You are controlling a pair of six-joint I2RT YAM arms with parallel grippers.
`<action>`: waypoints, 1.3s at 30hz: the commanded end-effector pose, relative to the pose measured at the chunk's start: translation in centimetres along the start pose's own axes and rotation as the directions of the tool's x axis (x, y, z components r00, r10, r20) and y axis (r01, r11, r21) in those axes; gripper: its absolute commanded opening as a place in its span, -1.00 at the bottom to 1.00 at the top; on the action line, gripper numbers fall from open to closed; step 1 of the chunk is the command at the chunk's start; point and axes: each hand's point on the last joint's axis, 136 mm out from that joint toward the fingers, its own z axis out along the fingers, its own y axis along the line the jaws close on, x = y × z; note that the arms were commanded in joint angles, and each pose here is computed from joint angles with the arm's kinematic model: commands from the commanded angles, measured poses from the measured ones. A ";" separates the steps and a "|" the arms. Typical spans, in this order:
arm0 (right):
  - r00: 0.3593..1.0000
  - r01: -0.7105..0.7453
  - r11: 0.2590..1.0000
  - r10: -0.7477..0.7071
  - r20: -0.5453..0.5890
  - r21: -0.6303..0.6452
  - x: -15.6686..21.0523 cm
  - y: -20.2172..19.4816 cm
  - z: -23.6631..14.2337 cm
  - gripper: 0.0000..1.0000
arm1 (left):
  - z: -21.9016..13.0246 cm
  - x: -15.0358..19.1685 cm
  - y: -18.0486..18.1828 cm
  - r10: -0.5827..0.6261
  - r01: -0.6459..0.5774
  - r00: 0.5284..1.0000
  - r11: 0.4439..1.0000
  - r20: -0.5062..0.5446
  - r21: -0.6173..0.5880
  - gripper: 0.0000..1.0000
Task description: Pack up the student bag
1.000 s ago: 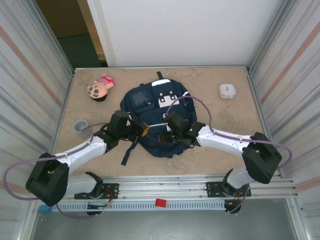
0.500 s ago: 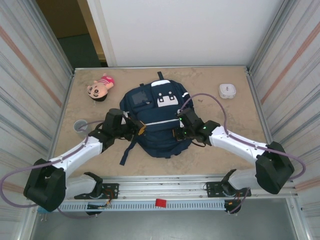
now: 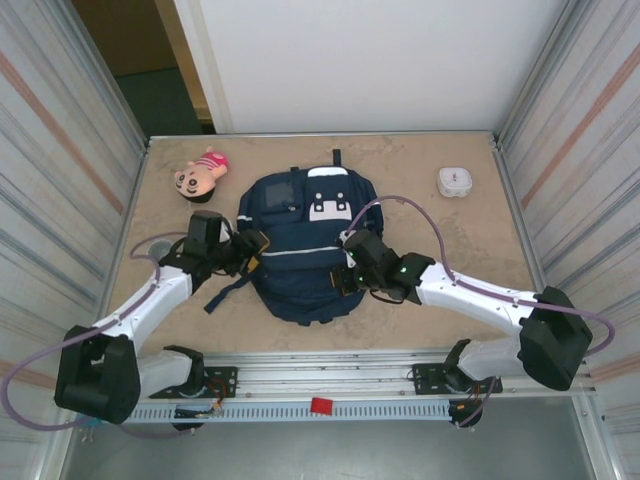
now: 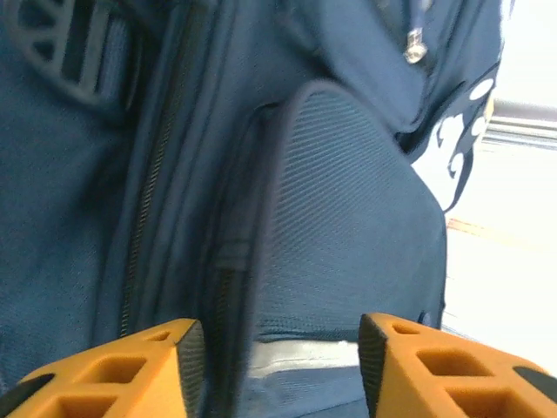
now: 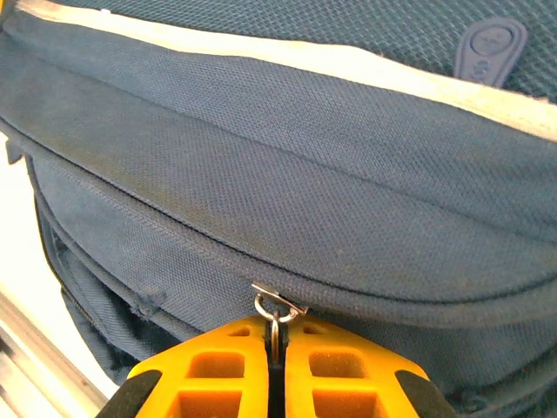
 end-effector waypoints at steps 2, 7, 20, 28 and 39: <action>0.998 -0.031 0.999 0.033 0.056 -0.026 -1.7 0.9 -0.1 -1.00 | -3.9 -1.5 -2.4 0.367 -0.365 0.921 0.930 0.129 -0.036 0.27; 0.998 -0.023 0.999 0.025 0.059 -0.045 -2.0 1.1 -0.4 -1.00 | -7.8 -1.7 -6.7 0.813 -0.829 0.519 0.554 0.263 -0.078 0.35; 0.996 -0.053 0.995 0.059 0.070 -0.081 -2.7 0.5 -0.5 -1.00 | -2.3 10.2 -8.2 0.871 -0.854 -0.442 -0.482 0.215 0.197 0.40; 0.994 -0.067 0.992 0.075 0.075 -0.102 -3.1 0.4 -0.3 -1.00 | 3.4 11.5 -6.6 0.866 -0.806 -0.474 -0.499 0.157 0.319 0.39; 0.994 -0.082 0.992 0.089 0.068 -0.099 -3.0 0.0 -0.2 -1.00 | 6.0 11.1 -6.0 0.863 -0.811 -0.482 -0.504 0.152 0.296 -0.29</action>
